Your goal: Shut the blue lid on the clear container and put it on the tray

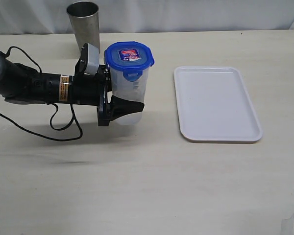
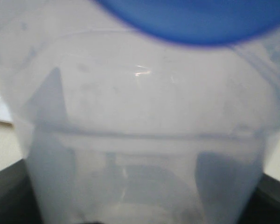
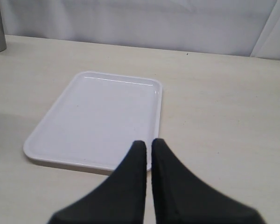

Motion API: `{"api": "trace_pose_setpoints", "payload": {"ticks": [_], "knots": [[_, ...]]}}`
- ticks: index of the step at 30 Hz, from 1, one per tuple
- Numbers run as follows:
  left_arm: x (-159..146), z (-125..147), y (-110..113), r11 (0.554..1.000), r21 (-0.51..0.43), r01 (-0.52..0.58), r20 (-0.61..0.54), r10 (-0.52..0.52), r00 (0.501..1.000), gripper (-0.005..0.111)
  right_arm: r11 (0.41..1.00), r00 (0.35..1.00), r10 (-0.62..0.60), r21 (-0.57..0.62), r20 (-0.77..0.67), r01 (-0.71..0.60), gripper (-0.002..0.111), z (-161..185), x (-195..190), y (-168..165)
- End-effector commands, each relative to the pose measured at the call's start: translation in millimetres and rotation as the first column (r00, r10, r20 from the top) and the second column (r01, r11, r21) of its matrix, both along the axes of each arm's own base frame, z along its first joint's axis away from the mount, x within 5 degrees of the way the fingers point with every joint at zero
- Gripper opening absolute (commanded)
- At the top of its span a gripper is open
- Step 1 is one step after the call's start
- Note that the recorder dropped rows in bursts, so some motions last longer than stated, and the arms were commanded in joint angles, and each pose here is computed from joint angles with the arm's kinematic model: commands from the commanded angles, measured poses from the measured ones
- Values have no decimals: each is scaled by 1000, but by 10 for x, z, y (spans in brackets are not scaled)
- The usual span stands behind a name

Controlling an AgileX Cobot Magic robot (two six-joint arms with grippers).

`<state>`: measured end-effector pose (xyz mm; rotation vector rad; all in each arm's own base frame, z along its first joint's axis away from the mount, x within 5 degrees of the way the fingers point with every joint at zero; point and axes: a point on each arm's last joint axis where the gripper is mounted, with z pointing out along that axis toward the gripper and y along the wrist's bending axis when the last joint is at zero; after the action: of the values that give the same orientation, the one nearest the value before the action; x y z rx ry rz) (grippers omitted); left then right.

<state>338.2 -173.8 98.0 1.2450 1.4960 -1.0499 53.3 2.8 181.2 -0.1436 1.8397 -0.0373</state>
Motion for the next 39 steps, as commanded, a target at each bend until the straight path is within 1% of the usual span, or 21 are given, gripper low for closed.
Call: {"api": "trace_pose_setpoints", "payload": {"ticks": [1,25,32,33,34,35,37,38,39], "knots": [[3,108,-7,999,-49,4,11,-4,1000,0,1000,1000,-2,-1,12,2,4,5,0,-1],[-1,105,-7,999,-46,10,12,-9,1000,0,1000,1000,-2,-1,16,2,4,9,1,-1],[62,145,-18,993,-91,-68,-2,69,998,0,1000,1000,-2,-1,16,2,4,9,1,-1],[88,168,-48,987,-119,-110,-12,109,994,0,1000,1000,-2,-1,16,2,4,9,1,-1],[124,227,-128,984,-141,-110,8,113,994,0,1000,1000,-2,-1,16,2,4,9,1,-1],[141,239,-181,986,-126,-108,22,111,994,0,1000,1000,-2,-1,16,2,4,9,1,-1],[228,297,-394,991,-56,-119,64,122,990,0,1000,1000,-2,-1,16,2,4,9,1,-1],[284,353,-585,991,7,-131,112,130,985,0,1000,1000,-2,-1,16,2,4,9,1,-1],[316,388,-666,989,33,-143,139,137,981,0,1000,1000,-2,-1,16,2,4,9,1,-1]]}}
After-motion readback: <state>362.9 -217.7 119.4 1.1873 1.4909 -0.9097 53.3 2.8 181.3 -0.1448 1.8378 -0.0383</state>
